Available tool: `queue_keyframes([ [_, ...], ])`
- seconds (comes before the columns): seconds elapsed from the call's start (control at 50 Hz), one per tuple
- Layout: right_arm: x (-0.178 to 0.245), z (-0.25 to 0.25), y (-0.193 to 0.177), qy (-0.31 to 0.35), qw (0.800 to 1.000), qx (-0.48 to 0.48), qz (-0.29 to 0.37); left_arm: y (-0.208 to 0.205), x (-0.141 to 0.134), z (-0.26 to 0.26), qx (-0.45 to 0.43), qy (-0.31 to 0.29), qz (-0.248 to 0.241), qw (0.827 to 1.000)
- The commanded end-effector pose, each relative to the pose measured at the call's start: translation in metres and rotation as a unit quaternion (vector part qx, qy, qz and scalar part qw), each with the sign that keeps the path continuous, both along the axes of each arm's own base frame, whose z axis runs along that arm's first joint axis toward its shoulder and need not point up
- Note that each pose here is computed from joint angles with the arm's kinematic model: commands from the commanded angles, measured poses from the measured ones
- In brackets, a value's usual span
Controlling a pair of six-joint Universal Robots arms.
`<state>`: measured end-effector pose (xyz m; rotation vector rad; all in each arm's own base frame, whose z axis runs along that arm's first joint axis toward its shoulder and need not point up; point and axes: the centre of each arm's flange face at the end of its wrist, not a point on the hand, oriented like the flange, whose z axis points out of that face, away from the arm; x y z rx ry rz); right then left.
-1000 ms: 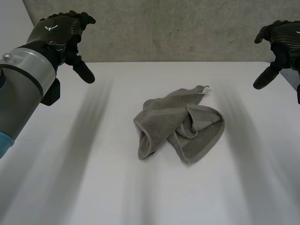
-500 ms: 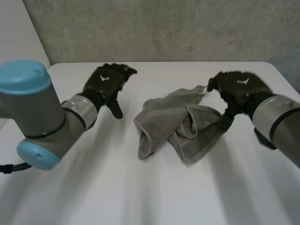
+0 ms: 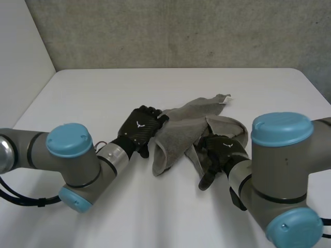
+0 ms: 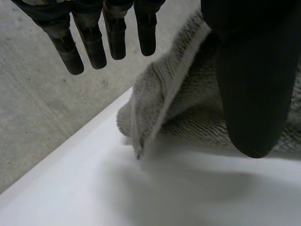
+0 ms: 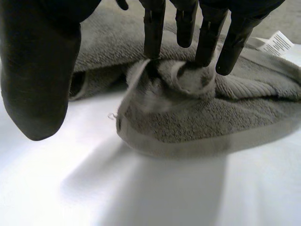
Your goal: Fold the laundry
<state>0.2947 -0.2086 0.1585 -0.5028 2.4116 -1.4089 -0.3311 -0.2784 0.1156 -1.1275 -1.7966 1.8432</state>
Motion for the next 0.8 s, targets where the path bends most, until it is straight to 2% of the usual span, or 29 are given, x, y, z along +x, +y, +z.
queue_keyframes([
  [0.02, -0.001, -0.017, -0.004, 0.012, 1.0, -0.003, -0.023, -0.001, -0.001, -0.003, -0.002, 0.003, 0.0, 1.0],
  [0.38, 0.004, -0.03, -0.011, 0.001, 1.0, -0.016, -0.025, -0.001, -0.014, -0.002, -0.048, 0.029, -0.011, 0.998],
  [0.8, 0.01, -0.046, -0.021, -0.019, 0.999, 0.002, -0.04, -0.005, -0.02, -0.01, -0.051, 0.025, -0.016, 0.998],
])
